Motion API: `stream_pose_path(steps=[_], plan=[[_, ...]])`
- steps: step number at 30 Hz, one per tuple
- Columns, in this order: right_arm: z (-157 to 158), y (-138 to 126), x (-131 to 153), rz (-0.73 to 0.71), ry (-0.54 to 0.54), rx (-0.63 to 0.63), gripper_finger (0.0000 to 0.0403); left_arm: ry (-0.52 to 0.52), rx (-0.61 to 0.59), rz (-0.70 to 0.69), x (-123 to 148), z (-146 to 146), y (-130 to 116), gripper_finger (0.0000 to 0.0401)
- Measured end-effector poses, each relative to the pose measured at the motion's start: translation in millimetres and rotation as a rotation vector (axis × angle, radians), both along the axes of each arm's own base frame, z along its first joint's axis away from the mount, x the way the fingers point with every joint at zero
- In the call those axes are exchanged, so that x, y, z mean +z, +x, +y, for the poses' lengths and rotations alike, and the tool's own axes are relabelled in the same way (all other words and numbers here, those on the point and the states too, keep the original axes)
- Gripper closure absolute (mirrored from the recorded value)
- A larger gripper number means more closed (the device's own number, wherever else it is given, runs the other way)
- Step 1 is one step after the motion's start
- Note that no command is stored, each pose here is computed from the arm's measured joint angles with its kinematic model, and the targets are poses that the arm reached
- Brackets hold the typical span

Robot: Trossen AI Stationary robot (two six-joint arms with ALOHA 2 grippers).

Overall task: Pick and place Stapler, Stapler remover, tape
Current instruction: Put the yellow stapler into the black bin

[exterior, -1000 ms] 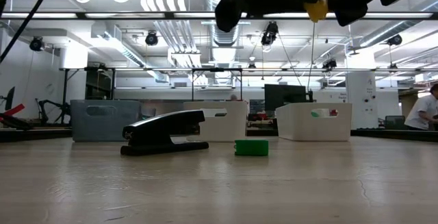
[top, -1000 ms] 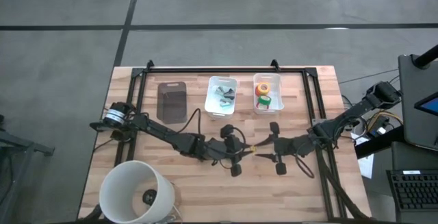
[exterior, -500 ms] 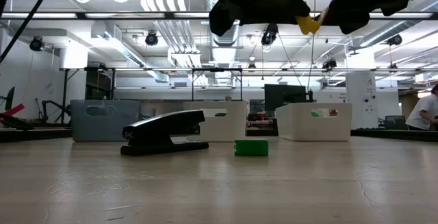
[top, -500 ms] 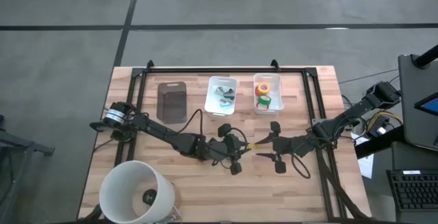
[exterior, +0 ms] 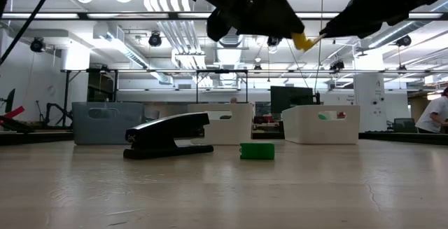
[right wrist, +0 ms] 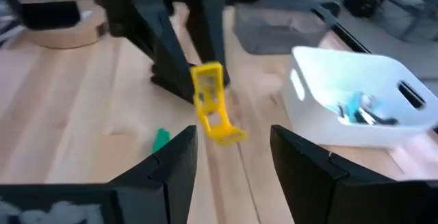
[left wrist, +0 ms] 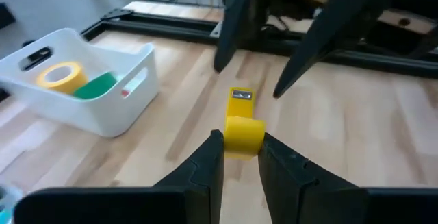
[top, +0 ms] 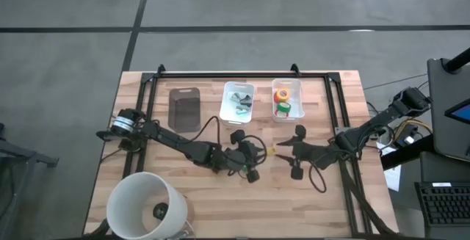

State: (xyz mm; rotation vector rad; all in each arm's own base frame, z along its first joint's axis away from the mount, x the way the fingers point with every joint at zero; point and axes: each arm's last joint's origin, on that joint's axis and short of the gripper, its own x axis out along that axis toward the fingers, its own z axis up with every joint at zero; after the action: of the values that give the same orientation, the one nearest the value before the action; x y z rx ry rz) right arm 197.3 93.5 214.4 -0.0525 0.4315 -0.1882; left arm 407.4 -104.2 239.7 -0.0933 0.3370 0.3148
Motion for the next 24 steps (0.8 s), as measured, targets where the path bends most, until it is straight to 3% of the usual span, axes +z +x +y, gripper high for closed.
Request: stream_pose_path(steps=[9,18,24], plan=[[-7,-7,-9,0.065,-0.057,-0.143,0.0234,0.064,0.212,0.133,-4,10,-16,0.0319],[-7,-9,-12,0.091,-0.025,-0.139,0.0243,0.135,0.640,0.275,3,35,-73,0.0318],[-7,-9,-13,0.091,-0.025,-0.139,0.0248,0.101,0.888,0.347,1,64,-102,0.0318]])
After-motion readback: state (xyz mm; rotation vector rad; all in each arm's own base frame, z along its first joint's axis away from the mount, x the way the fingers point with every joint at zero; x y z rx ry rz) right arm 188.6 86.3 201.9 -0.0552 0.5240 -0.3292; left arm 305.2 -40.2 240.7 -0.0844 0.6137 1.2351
